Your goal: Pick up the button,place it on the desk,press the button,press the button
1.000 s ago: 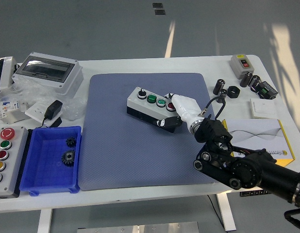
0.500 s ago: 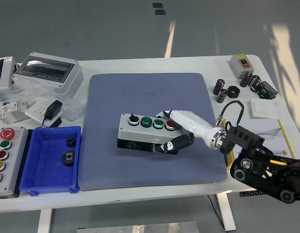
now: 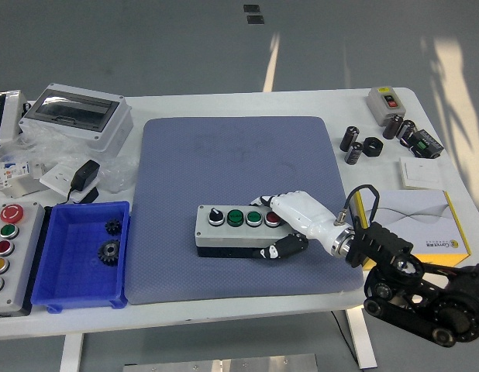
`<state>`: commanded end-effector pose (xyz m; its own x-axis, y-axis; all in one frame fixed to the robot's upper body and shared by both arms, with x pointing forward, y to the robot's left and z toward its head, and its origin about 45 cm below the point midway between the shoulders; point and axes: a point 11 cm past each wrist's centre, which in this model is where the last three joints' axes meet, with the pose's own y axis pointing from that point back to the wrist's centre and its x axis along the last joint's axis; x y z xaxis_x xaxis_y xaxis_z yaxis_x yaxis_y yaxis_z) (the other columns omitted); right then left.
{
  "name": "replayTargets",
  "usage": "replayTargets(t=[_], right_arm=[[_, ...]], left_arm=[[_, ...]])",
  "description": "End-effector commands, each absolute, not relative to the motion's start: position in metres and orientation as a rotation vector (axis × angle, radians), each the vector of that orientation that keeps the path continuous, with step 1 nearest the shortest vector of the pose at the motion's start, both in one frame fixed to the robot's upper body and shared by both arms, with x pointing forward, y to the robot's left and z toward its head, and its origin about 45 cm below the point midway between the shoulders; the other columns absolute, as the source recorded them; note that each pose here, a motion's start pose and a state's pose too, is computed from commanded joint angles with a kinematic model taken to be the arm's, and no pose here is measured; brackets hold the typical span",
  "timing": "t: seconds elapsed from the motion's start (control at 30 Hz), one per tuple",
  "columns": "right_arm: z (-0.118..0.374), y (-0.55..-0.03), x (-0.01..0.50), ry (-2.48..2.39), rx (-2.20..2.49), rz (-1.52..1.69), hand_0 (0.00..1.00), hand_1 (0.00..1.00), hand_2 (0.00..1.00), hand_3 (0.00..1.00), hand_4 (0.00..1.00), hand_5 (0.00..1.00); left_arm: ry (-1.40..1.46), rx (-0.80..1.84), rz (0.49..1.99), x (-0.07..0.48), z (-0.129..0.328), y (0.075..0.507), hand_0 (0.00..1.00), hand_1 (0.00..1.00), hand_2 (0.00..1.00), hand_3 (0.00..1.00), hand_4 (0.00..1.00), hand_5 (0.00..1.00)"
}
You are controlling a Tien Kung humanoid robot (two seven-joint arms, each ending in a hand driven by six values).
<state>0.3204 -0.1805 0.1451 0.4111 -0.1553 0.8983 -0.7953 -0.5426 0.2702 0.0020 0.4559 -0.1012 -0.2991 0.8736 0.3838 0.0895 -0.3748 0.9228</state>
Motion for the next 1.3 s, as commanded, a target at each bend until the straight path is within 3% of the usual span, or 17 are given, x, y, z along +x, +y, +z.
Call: replayTargets(t=[0.13,0.17,0.33,0.37,0.53,0.57,1.3], right_arm=[[0.144,-0.183,0.322,-0.813,1.952,1.126,0.463,0.492,0.452,0.509,0.256,0.002],[0.144,-0.183,0.322,-0.816,1.952,1.122,0.628,0.630,0.587,0.630,0.181,0.002],[0.144,-0.185,0.324,-0.825,1.951,1.114,0.628,0.630,0.587,0.630,0.181,0.002],[0.144,-0.186,0.324,-0.826,1.950,1.114,0.783,0.760,0.712,0.686,0.247,0.002],[0.145,-0.187,0.325,-0.838,1.949,1.114,0.783,0.760,0.712,0.686,0.247,0.002],[0.146,-0.187,0.326,-0.843,1.950,1.114,0.866,0.820,0.802,0.732,0.346,0.019],[0.150,-0.193,0.325,-0.913,2.069,0.911,0.893,0.841,0.817,0.789,0.426,0.076]], left_arm=[[1.253,1.356,1.734,0.002,-0.101,0.456,0.625,0.582,0.570,0.632,0.664,0.240],[1.252,1.356,1.734,0.002,-0.101,0.456,0.625,0.582,0.570,0.632,0.665,0.242],[1.252,1.356,1.734,0.002,-0.101,0.456,0.625,0.582,0.570,0.632,0.665,0.242],[1.252,1.356,1.734,0.002,-0.101,0.456,0.625,0.582,0.570,0.632,0.665,0.244],[1.250,1.357,1.735,0.003,-0.101,0.457,0.625,0.582,0.570,0.632,0.665,0.244],[1.250,1.357,1.735,0.003,-0.101,0.457,0.625,0.582,0.570,0.632,0.665,0.245],[1.245,1.358,1.733,0.004,-0.100,0.457,0.625,0.582,0.569,0.631,0.663,0.241]])
